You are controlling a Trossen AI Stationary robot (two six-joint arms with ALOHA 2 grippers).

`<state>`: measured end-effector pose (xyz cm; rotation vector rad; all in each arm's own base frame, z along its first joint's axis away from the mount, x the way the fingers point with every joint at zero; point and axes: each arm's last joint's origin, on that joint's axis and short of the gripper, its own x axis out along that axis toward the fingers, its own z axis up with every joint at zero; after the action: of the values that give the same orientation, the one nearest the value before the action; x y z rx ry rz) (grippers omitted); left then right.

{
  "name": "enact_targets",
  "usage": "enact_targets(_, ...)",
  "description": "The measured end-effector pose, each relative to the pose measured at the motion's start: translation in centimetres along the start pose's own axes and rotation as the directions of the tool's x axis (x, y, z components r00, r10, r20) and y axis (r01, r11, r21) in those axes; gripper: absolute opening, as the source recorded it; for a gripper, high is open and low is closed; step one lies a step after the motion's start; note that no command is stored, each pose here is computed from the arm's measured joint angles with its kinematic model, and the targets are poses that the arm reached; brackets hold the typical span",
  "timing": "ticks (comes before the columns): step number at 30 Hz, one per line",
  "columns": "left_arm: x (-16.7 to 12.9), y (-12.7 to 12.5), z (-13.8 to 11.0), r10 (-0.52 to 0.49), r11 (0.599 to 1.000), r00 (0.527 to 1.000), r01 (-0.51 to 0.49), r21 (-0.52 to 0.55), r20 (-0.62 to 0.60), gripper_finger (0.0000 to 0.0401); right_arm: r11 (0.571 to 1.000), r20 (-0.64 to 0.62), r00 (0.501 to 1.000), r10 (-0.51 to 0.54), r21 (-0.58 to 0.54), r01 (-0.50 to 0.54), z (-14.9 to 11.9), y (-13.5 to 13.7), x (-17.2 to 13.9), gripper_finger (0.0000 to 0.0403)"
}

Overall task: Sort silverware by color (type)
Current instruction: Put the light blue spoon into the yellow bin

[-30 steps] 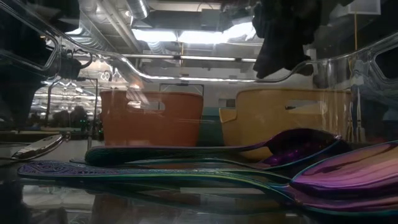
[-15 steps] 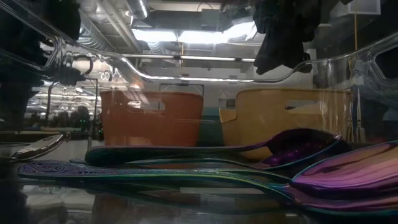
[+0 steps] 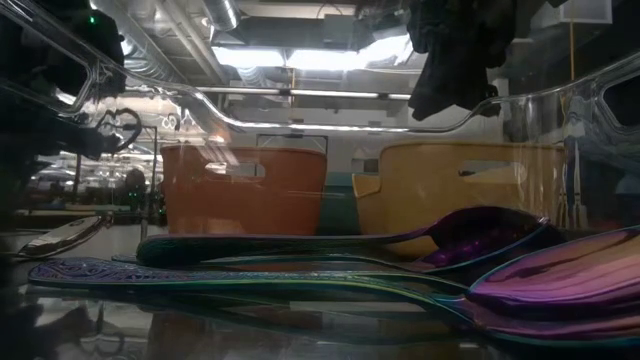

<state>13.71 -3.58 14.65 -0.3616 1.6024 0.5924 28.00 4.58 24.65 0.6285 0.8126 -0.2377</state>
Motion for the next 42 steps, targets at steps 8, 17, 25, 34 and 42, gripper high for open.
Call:
enact_targets(8, 0.0, -0.1, 0.0, -0.020, 1.000, 1.000, 0.020, -0.003, -0.010, 0.0092, 1.000, -0.001, 1.000, -0.001, 0.000, 0.001, 0.0, 0.0, 0.0, 0.0065)
enact_targets(17, 1.5, 0.0, -0.4, -0.073, 0.996, 0.997, 0.071, -0.058, -0.034, 0.0092, 1.000, -0.009, 1.000, 0.006, 0.000, -0.006, 0.0, 0.0, 0.0, 0.0065)
enact_targets(25, 1.0, -0.2, -0.1, -0.081, 0.995, 0.997, 0.080, -0.063, -0.008, 0.0057, 1.000, -0.013, 1.000, 0.007, -0.002, -0.008, -0.1, 0.0, 0.0, 0.0065)
enact_targets(34, 1.0, -0.3, 0.0, -0.083, 0.989, 0.997, 0.082, -0.122, 0.003, 0.0007, 0.991, -0.115, 0.988, 0.104, -0.074, -0.113, -0.4, 0.2, -0.4, 0.0065)
enact_targets(42, -0.1, -0.9, 0.7, -0.101, 0.976, 0.993, 0.111, -0.188, 0.063, 0.0004, 0.992, -0.129, 0.989, 0.067, -0.100, -0.081, -0.7, -0.5, -3.2, 0.0065)
